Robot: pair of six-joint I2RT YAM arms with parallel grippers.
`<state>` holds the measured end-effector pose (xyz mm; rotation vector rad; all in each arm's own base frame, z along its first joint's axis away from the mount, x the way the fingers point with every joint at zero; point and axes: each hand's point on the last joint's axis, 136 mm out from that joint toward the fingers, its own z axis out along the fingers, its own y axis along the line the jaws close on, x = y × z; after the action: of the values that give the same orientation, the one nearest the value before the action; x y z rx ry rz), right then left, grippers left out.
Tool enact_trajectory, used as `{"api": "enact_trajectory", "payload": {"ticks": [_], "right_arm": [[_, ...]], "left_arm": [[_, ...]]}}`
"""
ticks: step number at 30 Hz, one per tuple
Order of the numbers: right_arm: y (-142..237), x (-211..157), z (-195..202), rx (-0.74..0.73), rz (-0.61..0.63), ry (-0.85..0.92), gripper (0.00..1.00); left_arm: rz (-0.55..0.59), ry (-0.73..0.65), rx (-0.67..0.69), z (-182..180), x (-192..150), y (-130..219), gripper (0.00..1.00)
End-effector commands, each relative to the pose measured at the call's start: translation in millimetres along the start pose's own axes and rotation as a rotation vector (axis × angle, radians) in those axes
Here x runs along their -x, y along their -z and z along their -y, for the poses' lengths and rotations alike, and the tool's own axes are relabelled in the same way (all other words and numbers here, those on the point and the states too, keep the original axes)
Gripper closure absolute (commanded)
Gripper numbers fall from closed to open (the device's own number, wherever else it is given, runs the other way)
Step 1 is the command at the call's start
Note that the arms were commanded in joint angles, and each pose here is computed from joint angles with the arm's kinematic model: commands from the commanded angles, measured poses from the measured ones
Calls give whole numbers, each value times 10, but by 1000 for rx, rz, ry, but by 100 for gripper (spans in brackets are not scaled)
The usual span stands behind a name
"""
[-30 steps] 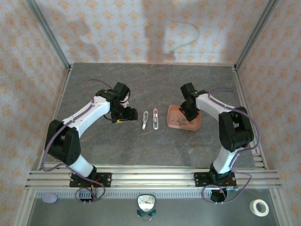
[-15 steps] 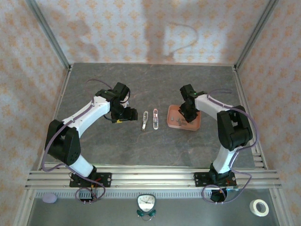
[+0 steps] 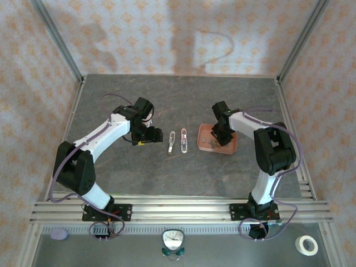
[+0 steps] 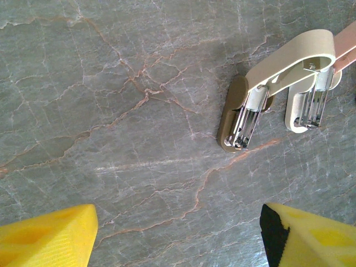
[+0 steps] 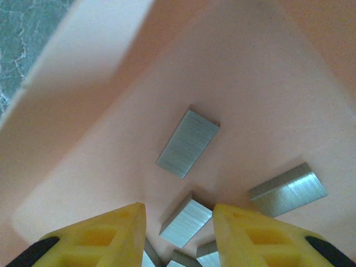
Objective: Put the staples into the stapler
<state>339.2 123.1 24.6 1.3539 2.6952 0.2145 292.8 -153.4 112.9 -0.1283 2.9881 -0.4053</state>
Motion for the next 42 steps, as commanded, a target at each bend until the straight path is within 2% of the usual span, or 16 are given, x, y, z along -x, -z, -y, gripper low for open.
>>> {"api": "enact_trajectory", "payload": {"ticks": [1,8,16,24,31,38,42], "right_arm": [[-195,-15,45,-34,-10,3,63],[-210,-12,94,-50,-4,14,67],[-175,-14,59,-37,-9,33,78],[309,55,-29,14,46,138,79],[655,-23,29,17,54,276,79],[967,-300,56,18,67,465,79],[1117,-599,70,49,80,581,79]], "left_arm": [[-16,7,7,-56,-39,-11,22],[-14,11,5,-51,-36,-13,22],[-11,5,10,-58,-31,7,22],[29,13,-5,-34,-14,101,23],[61,19,-22,-23,-15,180,23],[80,47,-63,2,-78,204,23],[88,82,-103,7,-146,159,23]]}}
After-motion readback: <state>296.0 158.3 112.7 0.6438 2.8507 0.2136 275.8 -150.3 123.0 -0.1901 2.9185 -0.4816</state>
